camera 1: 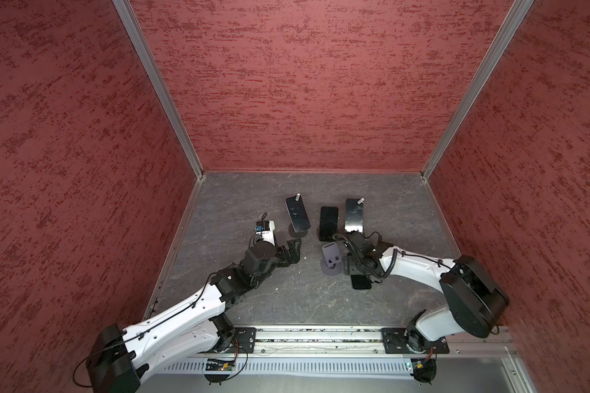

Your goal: Remove the phone from the phone stand

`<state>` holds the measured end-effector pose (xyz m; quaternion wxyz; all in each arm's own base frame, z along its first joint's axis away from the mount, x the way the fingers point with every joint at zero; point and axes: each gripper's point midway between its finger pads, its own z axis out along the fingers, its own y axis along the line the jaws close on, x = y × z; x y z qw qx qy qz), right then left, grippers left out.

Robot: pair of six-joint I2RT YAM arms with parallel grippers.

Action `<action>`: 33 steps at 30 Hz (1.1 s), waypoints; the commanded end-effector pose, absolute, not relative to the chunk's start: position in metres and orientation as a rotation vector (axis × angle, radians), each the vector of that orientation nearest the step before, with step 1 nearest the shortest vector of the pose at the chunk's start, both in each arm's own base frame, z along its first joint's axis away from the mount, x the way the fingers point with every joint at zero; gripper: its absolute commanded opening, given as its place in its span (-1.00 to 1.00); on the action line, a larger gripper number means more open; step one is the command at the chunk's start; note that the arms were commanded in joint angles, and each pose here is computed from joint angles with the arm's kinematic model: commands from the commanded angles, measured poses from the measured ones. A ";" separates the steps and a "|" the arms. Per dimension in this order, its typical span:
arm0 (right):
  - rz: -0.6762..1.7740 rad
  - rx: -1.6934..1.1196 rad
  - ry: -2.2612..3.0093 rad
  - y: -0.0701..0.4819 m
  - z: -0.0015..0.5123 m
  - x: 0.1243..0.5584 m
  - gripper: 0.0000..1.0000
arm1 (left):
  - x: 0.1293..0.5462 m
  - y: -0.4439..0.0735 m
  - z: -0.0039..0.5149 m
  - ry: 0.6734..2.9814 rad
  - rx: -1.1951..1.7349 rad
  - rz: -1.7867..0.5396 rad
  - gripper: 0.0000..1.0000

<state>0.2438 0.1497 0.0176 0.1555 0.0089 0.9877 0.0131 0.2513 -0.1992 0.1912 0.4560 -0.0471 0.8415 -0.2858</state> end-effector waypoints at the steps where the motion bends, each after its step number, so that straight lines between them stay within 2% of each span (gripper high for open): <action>1: 0.013 0.011 2.786 0.147 0.039 0.252 0.76 | 0.251 -0.196 0.191 2.071 -0.129 -0.703 0.99; 11: 0.191 -0.059 2.557 0.166 0.132 0.276 0.80 | 0.252 -0.195 0.192 2.064 -0.132 -0.698 0.99; 16: 0.349 -0.168 2.468 0.199 0.160 0.281 0.96 | 0.252 -0.193 0.193 2.060 -0.133 -0.695 0.99; 33: 0.366 -0.360 2.551 0.258 0.118 0.280 0.96 | 0.249 -0.179 0.195 2.039 -0.165 -0.679 0.99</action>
